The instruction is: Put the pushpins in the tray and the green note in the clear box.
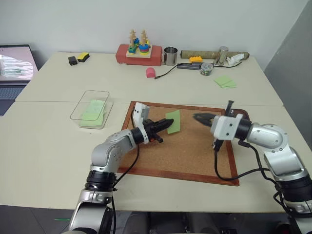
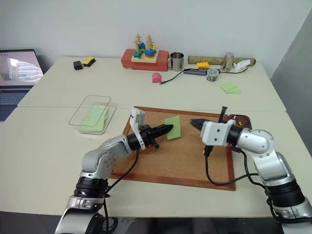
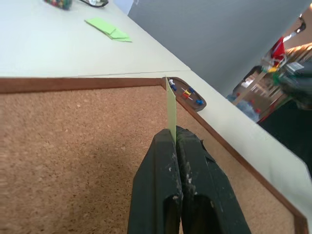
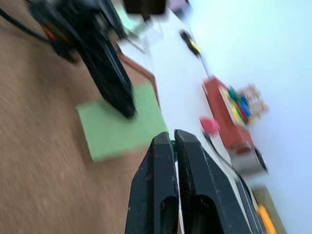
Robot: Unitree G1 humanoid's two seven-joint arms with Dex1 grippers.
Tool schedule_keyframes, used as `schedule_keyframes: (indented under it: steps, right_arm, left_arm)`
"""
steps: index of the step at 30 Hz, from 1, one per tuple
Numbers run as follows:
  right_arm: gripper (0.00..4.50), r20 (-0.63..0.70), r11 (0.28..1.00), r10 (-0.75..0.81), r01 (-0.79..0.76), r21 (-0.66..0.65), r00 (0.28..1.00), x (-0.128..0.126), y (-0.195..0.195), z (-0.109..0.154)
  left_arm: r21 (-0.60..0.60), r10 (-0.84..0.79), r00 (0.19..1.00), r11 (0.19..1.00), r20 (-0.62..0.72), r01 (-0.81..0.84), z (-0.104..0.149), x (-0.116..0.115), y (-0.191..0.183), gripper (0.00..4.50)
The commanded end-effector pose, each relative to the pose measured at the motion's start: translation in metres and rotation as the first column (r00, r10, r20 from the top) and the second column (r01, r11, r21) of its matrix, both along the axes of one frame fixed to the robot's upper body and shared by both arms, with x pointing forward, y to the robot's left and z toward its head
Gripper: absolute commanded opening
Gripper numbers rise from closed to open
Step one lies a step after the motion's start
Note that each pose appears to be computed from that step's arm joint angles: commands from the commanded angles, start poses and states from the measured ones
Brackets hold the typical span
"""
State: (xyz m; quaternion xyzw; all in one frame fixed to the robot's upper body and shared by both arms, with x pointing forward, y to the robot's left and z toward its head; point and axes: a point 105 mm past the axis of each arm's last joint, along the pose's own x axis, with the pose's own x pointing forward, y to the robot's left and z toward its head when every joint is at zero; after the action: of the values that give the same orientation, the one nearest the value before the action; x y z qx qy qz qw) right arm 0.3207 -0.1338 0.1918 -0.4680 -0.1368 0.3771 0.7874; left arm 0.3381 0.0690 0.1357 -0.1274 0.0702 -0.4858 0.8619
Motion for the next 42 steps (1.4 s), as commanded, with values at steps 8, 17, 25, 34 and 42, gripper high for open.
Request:
schedule_keyframes:
  steps: [8,17,25,34,42]
  right_arm:
    - [0.0,-0.163,0.833,-0.541,0.552,0.03,0.825,0.06,-0.118,-0.024]
    - [0.8,-0.242,0.801,-0.579,0.599,0.01,0.778,0.069,-0.126,-0.045]
    - [2.61,-0.242,0.796,-0.578,0.604,0.045,0.779,0.069,-0.125,-0.036]
    - [4.39,-0.256,0.778,-0.593,0.625,0.06,0.763,0.067,-0.131,-0.033]
    - [4.39,-0.251,0.764,-0.606,0.64,0.079,0.755,0.068,-0.135,-0.028]
  left_arm:
    - [0.133,-0.145,0.932,0.985,0.333,0.106,0.058,-0.03,0.002,0.06]
    - [0.151,-0.147,0.928,0.983,0.342,0.1,0.053,-0.031,0.001,0.0]
    - [0.152,-0.143,0.93,0.984,0.338,0.096,0.05,-0.029,0.002,0.0]
    - [0.152,-0.146,0.93,0.983,0.338,0.099,0.048,-0.027,0.002,0.0]
    - [0.154,-0.145,0.931,0.983,0.336,0.097,0.046,-0.024,0.002,0.0]
